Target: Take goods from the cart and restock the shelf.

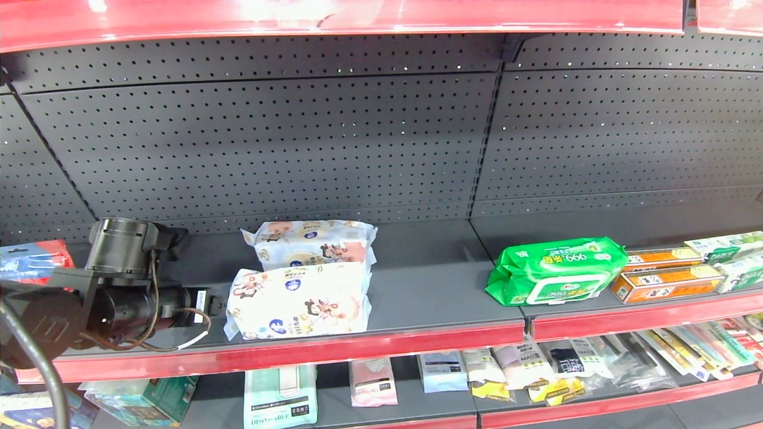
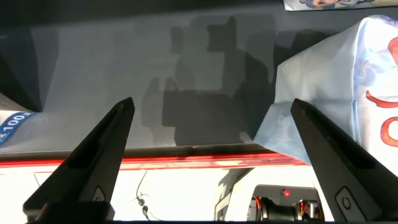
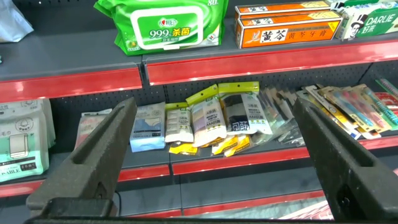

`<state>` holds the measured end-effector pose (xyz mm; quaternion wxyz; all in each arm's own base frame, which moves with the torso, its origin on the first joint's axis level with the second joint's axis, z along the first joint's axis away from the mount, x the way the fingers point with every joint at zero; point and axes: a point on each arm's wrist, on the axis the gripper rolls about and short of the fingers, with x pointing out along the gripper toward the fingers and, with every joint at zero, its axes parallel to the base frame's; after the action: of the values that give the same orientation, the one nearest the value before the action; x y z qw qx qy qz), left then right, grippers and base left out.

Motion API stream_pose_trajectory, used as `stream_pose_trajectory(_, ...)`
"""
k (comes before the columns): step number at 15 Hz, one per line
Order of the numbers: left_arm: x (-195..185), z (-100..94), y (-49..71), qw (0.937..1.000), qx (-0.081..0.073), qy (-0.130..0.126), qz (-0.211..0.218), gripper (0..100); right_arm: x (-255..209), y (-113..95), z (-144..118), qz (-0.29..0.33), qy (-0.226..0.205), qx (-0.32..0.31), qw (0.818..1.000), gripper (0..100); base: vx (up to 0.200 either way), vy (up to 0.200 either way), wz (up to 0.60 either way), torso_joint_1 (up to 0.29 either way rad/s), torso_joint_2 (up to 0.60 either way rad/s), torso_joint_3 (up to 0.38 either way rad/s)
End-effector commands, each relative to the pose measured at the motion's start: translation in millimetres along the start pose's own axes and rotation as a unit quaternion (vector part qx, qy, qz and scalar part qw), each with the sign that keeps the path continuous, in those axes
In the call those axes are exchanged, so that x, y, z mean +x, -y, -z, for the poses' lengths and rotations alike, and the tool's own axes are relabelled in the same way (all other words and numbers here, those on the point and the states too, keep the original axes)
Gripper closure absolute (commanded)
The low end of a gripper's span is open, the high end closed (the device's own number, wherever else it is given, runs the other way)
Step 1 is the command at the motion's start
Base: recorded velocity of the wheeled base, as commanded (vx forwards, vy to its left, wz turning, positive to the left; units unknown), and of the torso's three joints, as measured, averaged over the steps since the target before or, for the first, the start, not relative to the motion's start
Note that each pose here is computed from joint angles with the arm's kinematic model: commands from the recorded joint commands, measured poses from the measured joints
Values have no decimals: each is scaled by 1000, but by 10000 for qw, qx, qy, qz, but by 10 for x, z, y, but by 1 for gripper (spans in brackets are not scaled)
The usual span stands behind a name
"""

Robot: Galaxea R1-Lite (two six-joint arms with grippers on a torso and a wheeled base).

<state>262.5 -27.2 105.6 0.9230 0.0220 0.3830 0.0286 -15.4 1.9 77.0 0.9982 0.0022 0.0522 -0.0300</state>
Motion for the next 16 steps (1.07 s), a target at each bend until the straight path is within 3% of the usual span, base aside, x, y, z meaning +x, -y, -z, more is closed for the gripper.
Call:
stream_pose_trajectory(1, -4, -2, 1, 10000, -1, 10, 0, 0, 1, 0, 1, -2, -7, -1, 10000, 0, 0, 0, 0, 0, 0, 0)
stream_pose_trajectory(16, -18, -40, 42, 9999, 39, 99, 45, 0, 1, 0, 1, -2, -7, -1, 10000, 0, 0, 0, 0, 0, 0, 0)
